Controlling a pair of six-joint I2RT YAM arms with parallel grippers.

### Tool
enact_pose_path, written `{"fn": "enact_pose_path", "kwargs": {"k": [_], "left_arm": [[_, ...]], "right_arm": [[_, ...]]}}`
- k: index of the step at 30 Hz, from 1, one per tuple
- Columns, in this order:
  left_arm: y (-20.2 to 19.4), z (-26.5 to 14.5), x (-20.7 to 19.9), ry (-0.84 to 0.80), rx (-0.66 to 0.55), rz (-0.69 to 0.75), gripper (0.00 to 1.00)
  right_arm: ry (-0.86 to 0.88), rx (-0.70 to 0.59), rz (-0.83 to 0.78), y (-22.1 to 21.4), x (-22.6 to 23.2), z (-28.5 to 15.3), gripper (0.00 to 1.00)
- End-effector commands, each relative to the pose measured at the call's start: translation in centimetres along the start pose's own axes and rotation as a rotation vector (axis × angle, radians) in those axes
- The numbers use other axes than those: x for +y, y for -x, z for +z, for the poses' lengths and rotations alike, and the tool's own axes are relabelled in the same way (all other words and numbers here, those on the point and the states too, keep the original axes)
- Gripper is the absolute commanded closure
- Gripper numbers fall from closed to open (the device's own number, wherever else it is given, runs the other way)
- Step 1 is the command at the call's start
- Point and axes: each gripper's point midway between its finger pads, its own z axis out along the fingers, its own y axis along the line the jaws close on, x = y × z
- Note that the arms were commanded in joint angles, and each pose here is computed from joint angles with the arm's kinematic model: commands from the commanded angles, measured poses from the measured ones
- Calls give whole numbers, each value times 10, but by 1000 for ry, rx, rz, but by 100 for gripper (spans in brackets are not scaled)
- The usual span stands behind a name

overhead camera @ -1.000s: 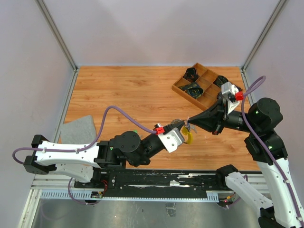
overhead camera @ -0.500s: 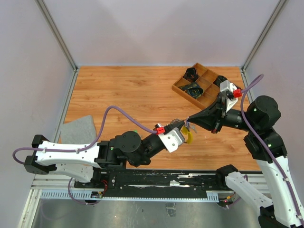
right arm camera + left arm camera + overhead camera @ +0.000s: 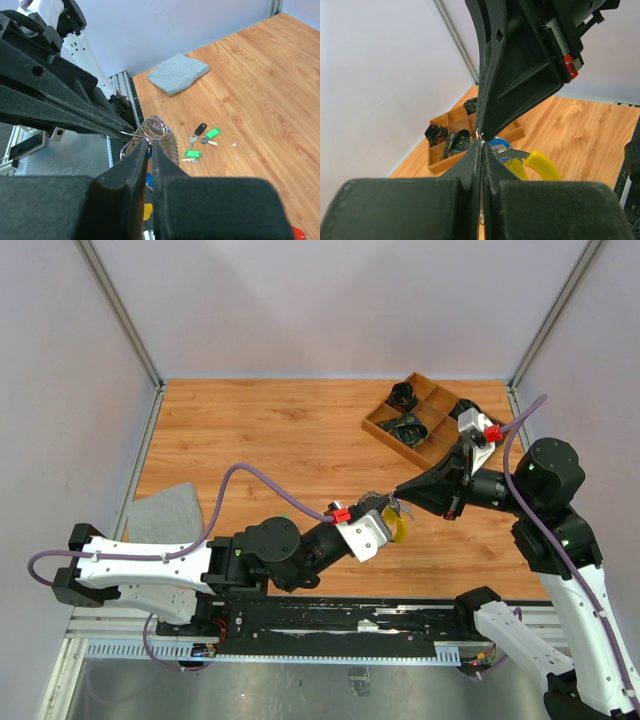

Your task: Put the keys on the keyring

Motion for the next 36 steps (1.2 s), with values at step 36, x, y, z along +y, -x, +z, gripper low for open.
{"fn": "enact_pose_path", "kwargs": {"k": [36], "left_arm": [[47,-46,26,-116,-285,-450,100]], "right_arm": [[189,-146,-373,44,63,-21,72]]}}
